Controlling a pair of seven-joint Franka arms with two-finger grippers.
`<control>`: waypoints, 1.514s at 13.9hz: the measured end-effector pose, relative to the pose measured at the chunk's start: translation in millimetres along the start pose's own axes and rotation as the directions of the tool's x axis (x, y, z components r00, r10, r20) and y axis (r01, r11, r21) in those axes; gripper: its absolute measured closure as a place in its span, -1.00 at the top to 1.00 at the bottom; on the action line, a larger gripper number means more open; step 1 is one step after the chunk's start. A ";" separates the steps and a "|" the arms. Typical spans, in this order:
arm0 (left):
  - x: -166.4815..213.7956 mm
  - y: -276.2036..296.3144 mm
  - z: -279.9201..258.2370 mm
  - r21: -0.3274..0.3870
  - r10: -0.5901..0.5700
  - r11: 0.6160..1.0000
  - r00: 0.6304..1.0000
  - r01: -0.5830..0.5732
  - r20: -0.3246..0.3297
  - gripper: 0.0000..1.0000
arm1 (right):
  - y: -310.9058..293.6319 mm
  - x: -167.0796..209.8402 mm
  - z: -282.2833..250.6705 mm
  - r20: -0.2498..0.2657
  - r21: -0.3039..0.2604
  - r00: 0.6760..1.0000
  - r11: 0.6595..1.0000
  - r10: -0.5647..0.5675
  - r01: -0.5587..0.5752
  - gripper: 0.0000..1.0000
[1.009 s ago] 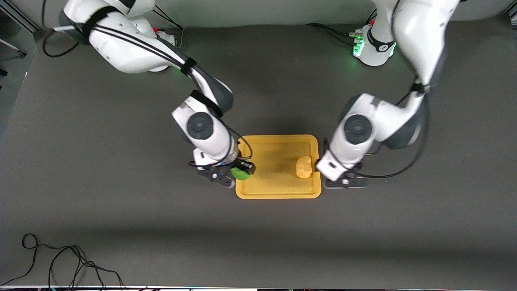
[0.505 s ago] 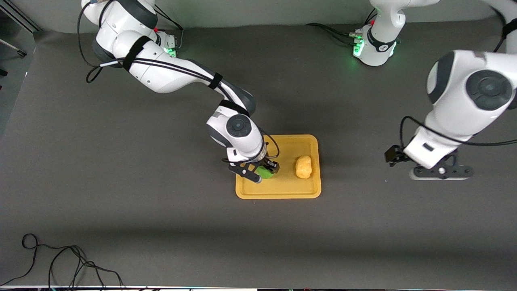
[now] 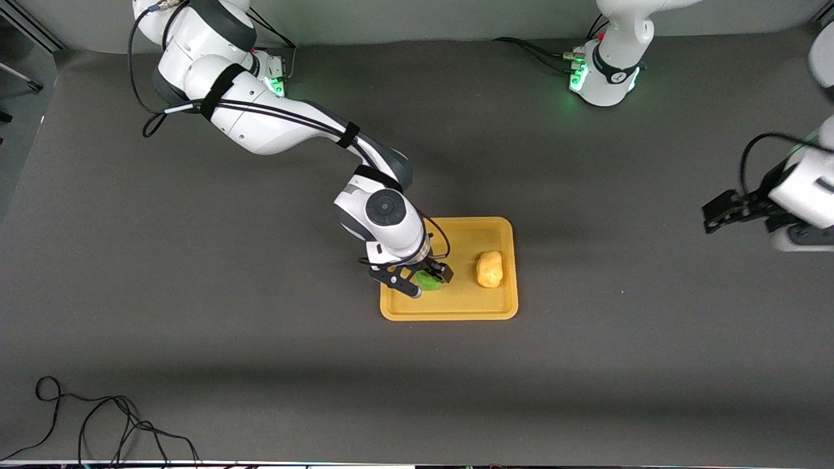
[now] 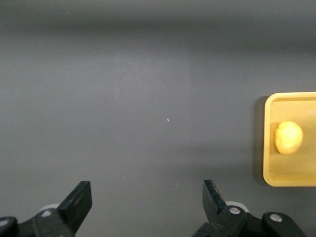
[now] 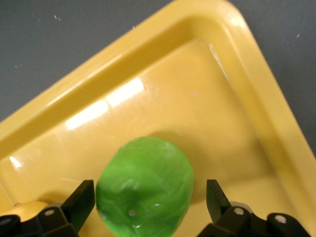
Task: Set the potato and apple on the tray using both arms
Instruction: 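Open the right gripper on the apple and return both arms to rest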
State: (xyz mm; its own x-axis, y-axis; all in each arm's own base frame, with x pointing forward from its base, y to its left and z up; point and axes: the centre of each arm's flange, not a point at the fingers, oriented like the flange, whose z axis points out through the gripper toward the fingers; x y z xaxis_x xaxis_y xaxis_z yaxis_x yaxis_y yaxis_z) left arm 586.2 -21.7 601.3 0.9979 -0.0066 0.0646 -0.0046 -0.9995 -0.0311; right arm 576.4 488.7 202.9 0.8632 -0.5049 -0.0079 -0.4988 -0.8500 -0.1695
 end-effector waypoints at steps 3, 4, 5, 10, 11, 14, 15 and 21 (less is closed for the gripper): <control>-3.0 4.4 -9.8 -0.005 0.007 1.000 1.000 -0.007 0.008 1.00 | 9.7 34.5 -62.3 -0.026 -0.112 0.994 0.988 -0.108 0.104 1.00; -1.7 5.1 -5.2 -0.007 0.008 1.000 1.000 -0.008 0.016 1.00 | 16.9 47.7 -96.3 -0.010 -0.154 0.989 0.978 -0.146 0.142 1.00; -0.2 4.6 0.4 -0.008 0.008 1.000 1.000 -0.008 0.026 1.00 | 26.2 60.6 -134.7 0.029 -0.179 0.984 0.968 -0.174 0.176 1.00; 3.2 3.2 11.4 -0.011 0.007 1.000 0.999 -0.006 0.043 1.00 | 115.5 143.0 -280.3 0.115 -0.243 0.970 0.941 -0.213 0.236 1.00; 3.2 3.2 11.4 -0.011 0.007 1.000 0.999 -0.006 0.043 1.00 | 137.3 159.6 -287.8 0.121 -0.251 0.966 0.934 -0.229 0.253 1.00; 3.2 3.1 11.4 -0.011 0.007 1.000 0.999 -0.006 0.043 1.00 | 209.5 211.4 -317.3 0.120 -0.224 0.947 0.922 -0.297 0.317 1.00; 3.2 3.1 11.5 -0.011 0.006 1.000 0.999 -0.006 0.044 1.00 | 239.7 229.3 -332.0 0.107 -0.222 0.945 0.920 -0.308 0.324 1.00; 3.1 3.2 11.8 -0.011 0.007 1.000 0.999 -0.006 0.045 1.00 | 349.5 267.0 -410.2 0.039 -0.220 0.970 0.945 -0.239 0.241 1.00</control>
State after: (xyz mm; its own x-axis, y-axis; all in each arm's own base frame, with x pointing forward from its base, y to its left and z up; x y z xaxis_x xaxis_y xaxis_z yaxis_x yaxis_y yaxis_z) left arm 590.0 -24.5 589.7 0.9997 -0.0119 0.0199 -0.0114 -0.9997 -0.0205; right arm 600.3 -4.8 545.8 0.9597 -0.2811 -0.0058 -0.2804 -0.9583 0.0545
